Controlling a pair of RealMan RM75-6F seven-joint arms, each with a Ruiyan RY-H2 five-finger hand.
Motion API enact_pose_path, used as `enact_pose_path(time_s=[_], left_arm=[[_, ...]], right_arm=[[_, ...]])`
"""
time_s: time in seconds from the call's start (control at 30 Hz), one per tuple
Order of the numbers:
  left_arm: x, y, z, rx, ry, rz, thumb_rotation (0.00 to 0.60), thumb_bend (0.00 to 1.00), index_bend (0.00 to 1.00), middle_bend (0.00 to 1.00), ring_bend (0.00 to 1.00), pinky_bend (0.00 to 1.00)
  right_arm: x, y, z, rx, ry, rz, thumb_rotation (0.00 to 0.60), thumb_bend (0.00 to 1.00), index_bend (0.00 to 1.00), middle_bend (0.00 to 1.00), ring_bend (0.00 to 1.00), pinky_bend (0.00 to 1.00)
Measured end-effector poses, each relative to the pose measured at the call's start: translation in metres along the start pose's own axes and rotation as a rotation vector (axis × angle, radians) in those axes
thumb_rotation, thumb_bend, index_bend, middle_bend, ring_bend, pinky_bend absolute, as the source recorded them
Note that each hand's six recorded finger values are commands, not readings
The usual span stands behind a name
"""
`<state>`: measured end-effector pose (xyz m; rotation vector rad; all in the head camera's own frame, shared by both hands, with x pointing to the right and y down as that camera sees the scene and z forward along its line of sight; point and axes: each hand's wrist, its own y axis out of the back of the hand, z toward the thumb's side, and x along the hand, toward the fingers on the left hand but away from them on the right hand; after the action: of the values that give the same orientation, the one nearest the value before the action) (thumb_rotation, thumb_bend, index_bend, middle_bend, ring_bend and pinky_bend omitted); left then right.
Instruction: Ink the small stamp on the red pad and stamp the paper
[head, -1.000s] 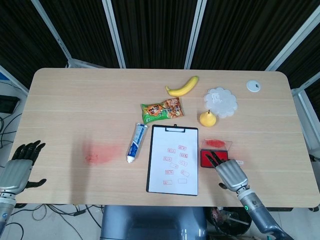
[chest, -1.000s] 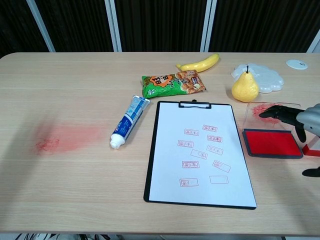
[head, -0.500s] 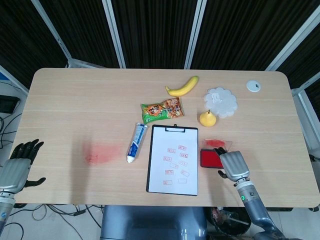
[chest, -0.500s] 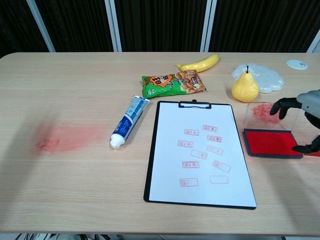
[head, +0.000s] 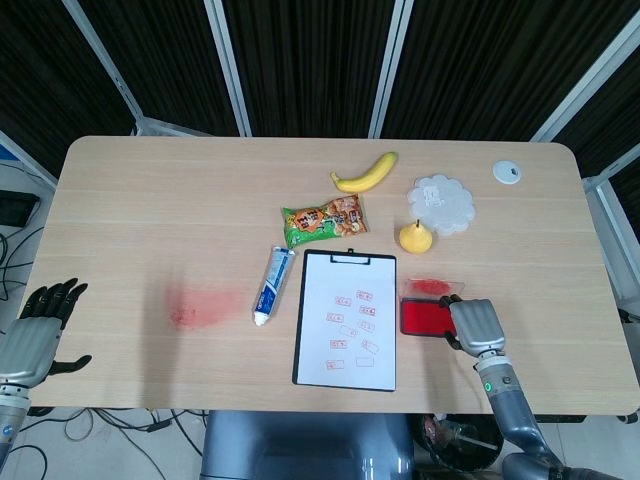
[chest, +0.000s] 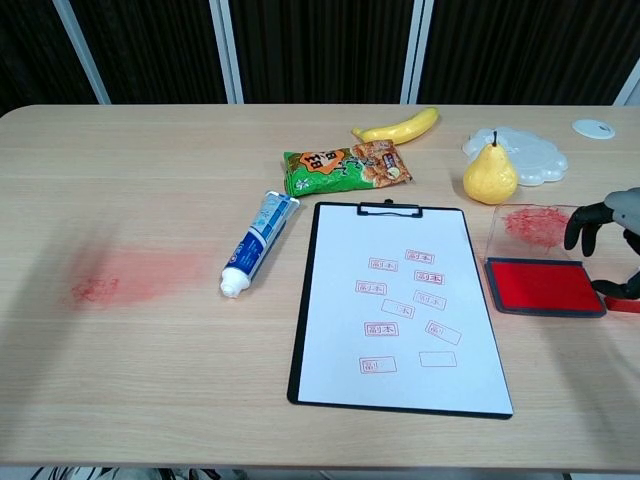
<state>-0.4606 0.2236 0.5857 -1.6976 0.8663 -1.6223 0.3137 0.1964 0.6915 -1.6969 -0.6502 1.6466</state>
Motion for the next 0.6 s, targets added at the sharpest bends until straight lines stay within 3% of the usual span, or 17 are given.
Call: enact_pose_path(time_s=[0.6], left_arm=[[0.000,0.000,0.001,0.001,0.002,-0.001,0.600,0.02,0.00,0.00,0.00,0.00]], right_arm=[[0.001,-0.015,-0.024,0.008,-0.072,0.027,0.600,0.42,0.44,0.45,0.81,0.83]])
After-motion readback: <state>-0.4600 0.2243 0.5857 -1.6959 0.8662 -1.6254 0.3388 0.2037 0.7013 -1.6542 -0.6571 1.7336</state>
